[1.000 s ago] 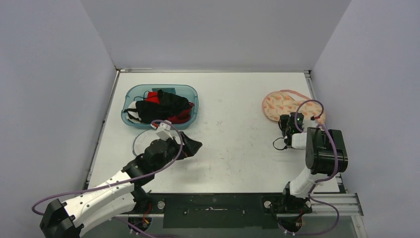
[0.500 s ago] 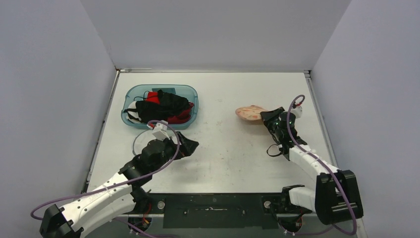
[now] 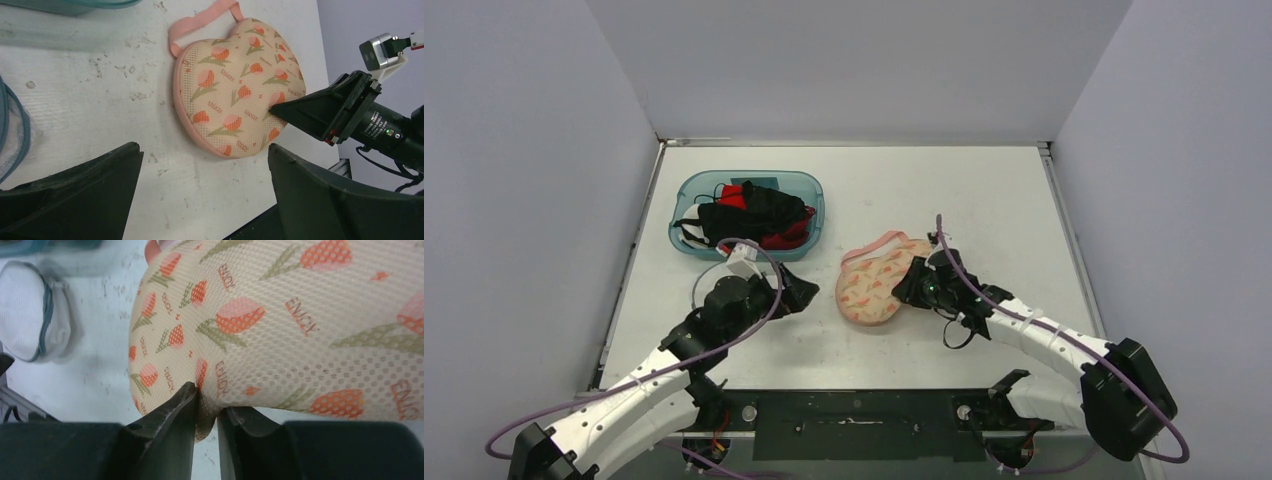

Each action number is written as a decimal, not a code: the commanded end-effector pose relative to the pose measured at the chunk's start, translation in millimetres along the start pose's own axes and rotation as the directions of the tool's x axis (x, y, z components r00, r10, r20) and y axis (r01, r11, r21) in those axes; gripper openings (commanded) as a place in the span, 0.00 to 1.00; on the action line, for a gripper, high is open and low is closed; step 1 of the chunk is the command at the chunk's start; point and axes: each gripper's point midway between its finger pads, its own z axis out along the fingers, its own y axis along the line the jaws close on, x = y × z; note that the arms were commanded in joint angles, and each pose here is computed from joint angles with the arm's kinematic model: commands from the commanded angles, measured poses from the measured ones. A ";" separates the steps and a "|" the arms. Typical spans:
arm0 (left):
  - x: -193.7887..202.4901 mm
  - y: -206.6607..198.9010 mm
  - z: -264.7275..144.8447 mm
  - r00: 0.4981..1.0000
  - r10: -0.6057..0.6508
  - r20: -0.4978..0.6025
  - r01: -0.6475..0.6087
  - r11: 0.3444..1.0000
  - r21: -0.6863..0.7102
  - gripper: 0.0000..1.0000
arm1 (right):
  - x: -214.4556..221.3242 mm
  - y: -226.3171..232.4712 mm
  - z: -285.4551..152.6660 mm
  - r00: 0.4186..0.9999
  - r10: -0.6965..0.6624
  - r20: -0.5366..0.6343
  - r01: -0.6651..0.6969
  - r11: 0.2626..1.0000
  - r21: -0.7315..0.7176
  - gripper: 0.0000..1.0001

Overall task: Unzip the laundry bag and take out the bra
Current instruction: Move the laundry bag to the center of the board.

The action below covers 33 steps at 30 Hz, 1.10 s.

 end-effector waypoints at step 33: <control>157.2 -82.7 25.4 0.810 0.403 -0.426 -0.298 0.908 0.293 0.82 | -101.0 -109.1 54.5 0.923 0.230 0.309 -0.279 0.952 0.126 0.76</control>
